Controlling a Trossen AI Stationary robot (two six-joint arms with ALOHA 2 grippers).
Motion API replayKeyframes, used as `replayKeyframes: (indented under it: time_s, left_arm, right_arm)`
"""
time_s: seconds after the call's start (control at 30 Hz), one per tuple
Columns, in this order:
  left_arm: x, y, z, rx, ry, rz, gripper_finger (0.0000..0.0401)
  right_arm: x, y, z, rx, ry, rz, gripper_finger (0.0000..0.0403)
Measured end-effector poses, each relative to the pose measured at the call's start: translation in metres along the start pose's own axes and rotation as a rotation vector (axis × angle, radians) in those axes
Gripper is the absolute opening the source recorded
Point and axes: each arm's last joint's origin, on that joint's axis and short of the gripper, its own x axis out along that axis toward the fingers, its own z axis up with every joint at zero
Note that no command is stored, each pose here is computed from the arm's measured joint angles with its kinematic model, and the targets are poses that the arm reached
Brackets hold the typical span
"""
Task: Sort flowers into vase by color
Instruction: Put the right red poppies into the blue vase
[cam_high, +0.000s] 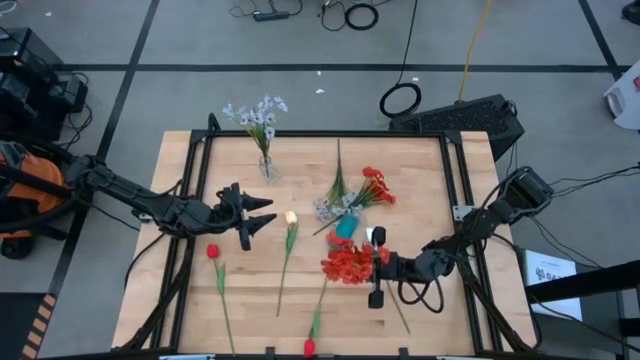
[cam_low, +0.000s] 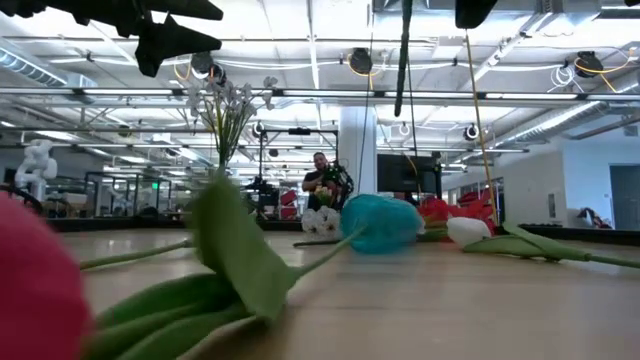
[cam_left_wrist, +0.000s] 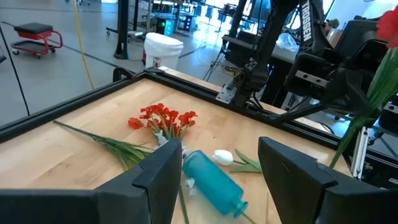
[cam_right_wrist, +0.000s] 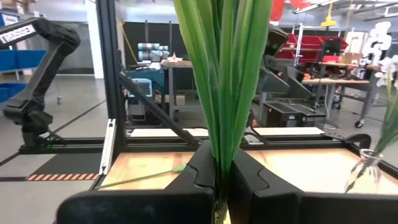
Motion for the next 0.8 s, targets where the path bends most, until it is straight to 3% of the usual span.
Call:
replayKeyframes:
  time_s: [0.3, 0.47, 0.6, 0.8]
  left_arm:
    - [0.000, 0.000, 0.000, 0.001, -0.001, 0.005, 0.0217]
    - [0.000, 0.000, 0.000, 0.004, 0.002, 0.007, 0.0217]
    - [0.000, 0.000, -0.001, 0.006, 0.004, 0.008, 0.0217]
    - [0.000, 0.003, -0.003, 0.033, 0.013, 0.056, 0.0217]
  right_arm:
    - [-0.004, -0.009, 0.015, 0.079, -0.011, -0.108, 0.0004]
    - [-0.015, -0.031, 0.026, 0.241, 0.069, -0.297, 0.0004]
    - [-0.033, -0.058, 0.028, 0.457, 0.192, -0.408, 0.0004]
    - [-0.065, -0.098, 0.017, 0.769, 0.494, -0.587, 0.0003]
